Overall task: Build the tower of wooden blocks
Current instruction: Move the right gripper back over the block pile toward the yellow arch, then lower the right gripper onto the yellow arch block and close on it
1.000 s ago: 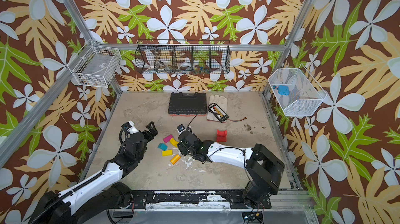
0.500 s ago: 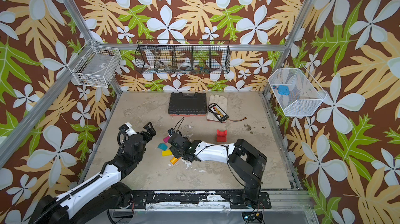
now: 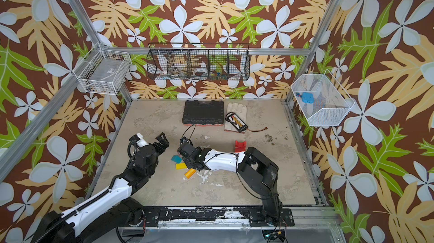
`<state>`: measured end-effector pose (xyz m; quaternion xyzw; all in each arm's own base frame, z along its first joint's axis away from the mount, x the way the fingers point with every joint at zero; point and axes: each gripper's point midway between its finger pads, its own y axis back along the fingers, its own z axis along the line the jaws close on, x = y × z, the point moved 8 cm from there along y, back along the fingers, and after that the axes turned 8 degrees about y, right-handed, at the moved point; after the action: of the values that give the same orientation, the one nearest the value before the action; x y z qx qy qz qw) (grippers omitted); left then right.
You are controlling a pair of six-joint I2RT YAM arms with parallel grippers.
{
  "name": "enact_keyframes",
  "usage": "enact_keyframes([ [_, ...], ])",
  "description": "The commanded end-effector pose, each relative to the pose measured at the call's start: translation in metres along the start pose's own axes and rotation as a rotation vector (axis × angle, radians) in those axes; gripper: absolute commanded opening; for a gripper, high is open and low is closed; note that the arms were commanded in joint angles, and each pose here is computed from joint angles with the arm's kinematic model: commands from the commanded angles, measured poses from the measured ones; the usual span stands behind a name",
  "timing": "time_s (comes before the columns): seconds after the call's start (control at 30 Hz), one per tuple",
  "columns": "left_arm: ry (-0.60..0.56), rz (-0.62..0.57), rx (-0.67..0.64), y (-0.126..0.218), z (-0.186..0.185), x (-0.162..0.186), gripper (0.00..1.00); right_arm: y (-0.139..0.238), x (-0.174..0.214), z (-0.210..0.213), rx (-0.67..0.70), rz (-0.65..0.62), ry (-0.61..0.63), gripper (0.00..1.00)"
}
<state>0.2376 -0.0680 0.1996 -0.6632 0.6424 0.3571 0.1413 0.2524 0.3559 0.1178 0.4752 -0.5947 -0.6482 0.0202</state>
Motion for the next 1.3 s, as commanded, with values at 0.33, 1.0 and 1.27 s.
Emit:
enact_keyframes([
  [0.33, 0.009, -0.018, 0.003, 0.0, -0.001, -0.002, 1.0, -0.011, 0.022, -0.038, 0.122, 0.125, -0.112, 0.53],
  [1.0, 0.005, -0.015, 0.008, 0.0, -0.001, -0.002, 1.0, 0.005, -0.021, -0.037, -0.005, 0.023, -0.153, 0.56],
  [1.27, 0.013, -0.025, 0.01, 0.002, 0.0, -0.003, 1.0, -0.02, -0.024, -0.025, -0.063, 0.071, -0.149, 0.44],
])
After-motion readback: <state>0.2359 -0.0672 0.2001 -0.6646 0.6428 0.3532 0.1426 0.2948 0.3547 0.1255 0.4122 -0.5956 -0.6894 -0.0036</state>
